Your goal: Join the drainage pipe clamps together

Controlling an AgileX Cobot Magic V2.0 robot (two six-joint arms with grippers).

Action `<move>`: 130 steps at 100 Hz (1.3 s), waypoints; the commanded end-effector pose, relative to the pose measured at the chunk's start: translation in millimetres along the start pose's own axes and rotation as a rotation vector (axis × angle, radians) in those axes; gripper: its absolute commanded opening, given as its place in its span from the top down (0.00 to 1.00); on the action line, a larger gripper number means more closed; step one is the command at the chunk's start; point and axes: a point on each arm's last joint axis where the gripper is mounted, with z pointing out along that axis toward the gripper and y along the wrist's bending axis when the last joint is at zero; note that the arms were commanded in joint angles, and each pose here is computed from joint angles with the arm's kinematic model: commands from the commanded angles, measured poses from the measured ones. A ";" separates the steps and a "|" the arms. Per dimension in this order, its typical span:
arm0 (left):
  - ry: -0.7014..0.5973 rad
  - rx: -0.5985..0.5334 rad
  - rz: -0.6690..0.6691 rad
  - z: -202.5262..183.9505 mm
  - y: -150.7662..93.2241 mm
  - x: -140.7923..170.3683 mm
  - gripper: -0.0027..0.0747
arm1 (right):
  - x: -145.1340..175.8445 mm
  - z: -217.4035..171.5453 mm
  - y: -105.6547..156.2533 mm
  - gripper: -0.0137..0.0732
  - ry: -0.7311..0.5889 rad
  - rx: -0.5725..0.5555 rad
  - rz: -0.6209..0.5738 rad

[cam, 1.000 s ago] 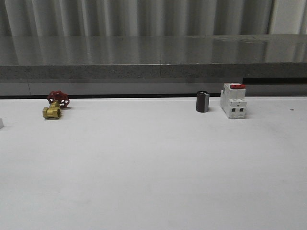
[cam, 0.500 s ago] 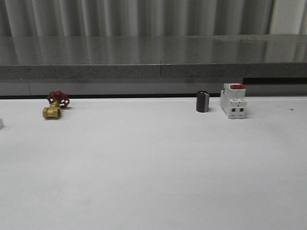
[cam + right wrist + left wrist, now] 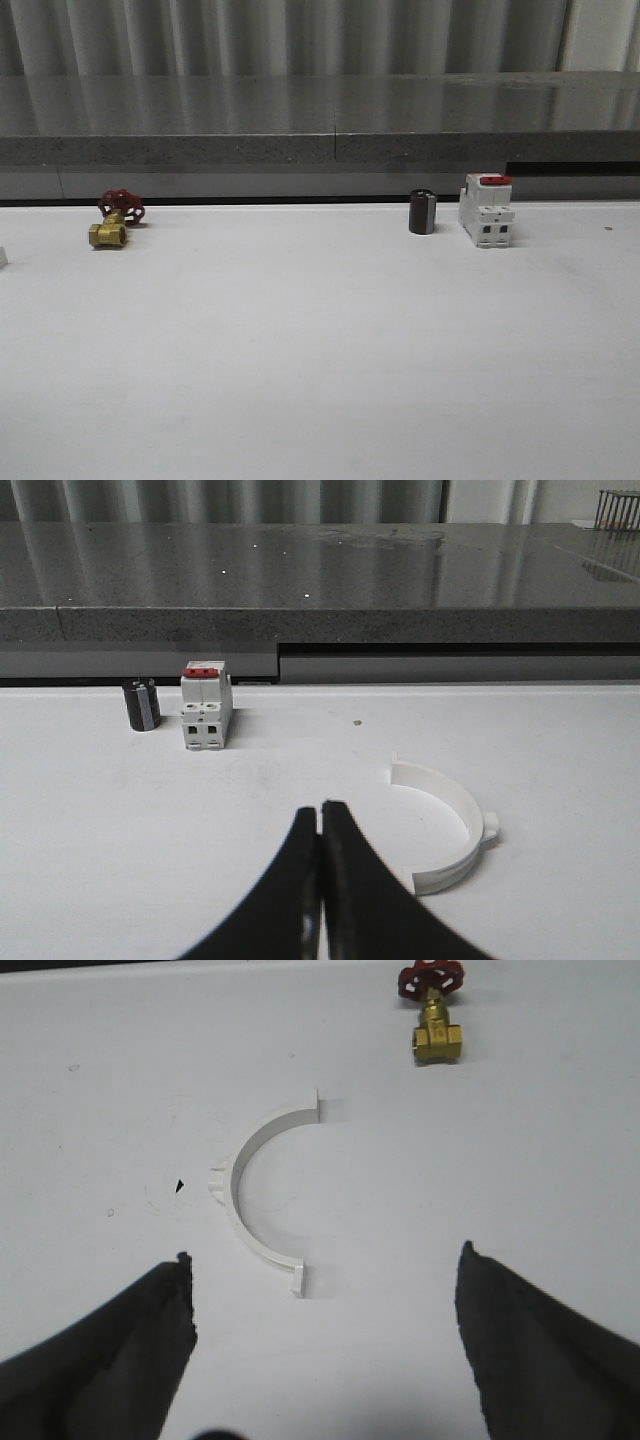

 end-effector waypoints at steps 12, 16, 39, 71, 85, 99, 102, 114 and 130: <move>0.101 -0.059 -0.070 35.0 21.0 -44.6 0.30 | -13.0 -2.9 1.0 0.92 -0.110 -0.010 -0.011; 0.140 -0.072 -0.091 42.3 27.5 -49.8 0.30 | -13.0 -2.9 1.0 0.92 -0.110 -0.010 -0.011; 0.373 -0.115 -0.161 103.9 57.7 -62.8 0.30 | -13.0 -2.9 1.0 0.92 -0.110 -0.010 -0.011; 0.555 -0.107 -0.176 185.8 69.1 -61.8 0.30 | -13.0 -2.9 1.0 0.92 -0.110 -0.010 -0.011; 0.594 -0.100 -0.181 213.8 71.3 -58.5 0.30 | -13.0 -2.9 1.0 0.92 -0.110 -0.010 -0.011; 0.612 -0.090 -0.193 232.1 71.9 -56.4 0.30 | -13.0 -2.9 1.0 0.92 -0.110 -0.010 -0.011; 0.614 -0.087 -0.198 235.4 71.9 -56.0 0.30 | -13.0 -2.9 1.0 0.92 -0.110 -0.010 -0.011; 0.616 -0.079 -0.208 242.2 71.6 -55.6 0.33 | -13.0 -2.9 1.0 0.92 -0.110 -0.010 -0.011; 0.616 -0.074 -0.215 242.8 71.0 -55.6 0.69 | -13.0 -2.9 1.0 0.92 -0.110 -0.010 -0.011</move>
